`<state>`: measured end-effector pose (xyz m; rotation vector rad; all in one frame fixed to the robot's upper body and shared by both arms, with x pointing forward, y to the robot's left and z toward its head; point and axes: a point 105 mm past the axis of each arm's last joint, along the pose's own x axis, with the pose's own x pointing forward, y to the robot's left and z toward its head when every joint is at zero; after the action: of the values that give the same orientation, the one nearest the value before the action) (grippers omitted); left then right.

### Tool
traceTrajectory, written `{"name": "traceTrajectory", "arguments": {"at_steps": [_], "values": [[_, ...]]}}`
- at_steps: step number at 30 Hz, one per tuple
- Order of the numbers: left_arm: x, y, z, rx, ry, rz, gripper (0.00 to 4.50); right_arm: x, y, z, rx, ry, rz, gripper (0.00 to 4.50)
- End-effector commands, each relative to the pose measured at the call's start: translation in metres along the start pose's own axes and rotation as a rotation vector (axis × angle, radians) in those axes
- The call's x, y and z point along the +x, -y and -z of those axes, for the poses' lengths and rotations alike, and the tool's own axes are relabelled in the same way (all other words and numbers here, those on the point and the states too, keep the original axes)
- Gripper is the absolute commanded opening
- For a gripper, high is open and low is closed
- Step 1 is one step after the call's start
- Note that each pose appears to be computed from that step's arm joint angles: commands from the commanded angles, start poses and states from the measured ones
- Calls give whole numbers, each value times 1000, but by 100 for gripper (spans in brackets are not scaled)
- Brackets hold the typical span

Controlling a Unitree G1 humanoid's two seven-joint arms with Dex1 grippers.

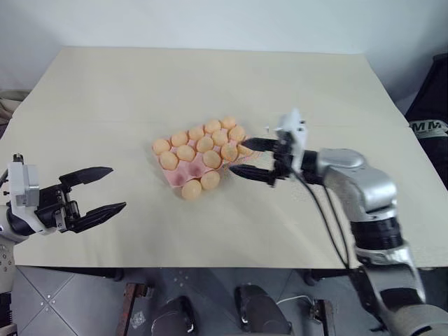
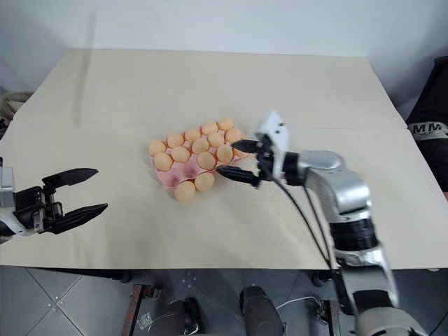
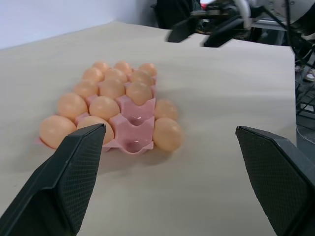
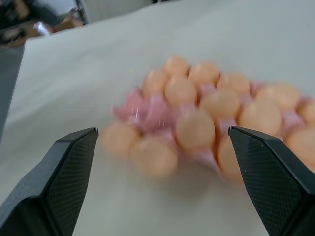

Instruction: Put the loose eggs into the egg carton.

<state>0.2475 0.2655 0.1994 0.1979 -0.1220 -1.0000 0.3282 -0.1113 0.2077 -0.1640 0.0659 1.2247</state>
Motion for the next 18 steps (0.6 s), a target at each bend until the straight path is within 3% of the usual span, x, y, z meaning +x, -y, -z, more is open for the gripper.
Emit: {"name": "traceTrajectory", "arguments": {"at_steps": [1, 9, 18], "values": [[-7, -4, 0, -4, -14, -36, 450, -41, 3, -4, -40, 18, -24, 443], [-21, -9, 9, -46, -49, -81, 450, -112, 19, 17, -63, -108, 32, 443], [-5, 3, 9, -21, -52, -104, 450, -106, 21, 15, -99, -69, -3, 443]]}}
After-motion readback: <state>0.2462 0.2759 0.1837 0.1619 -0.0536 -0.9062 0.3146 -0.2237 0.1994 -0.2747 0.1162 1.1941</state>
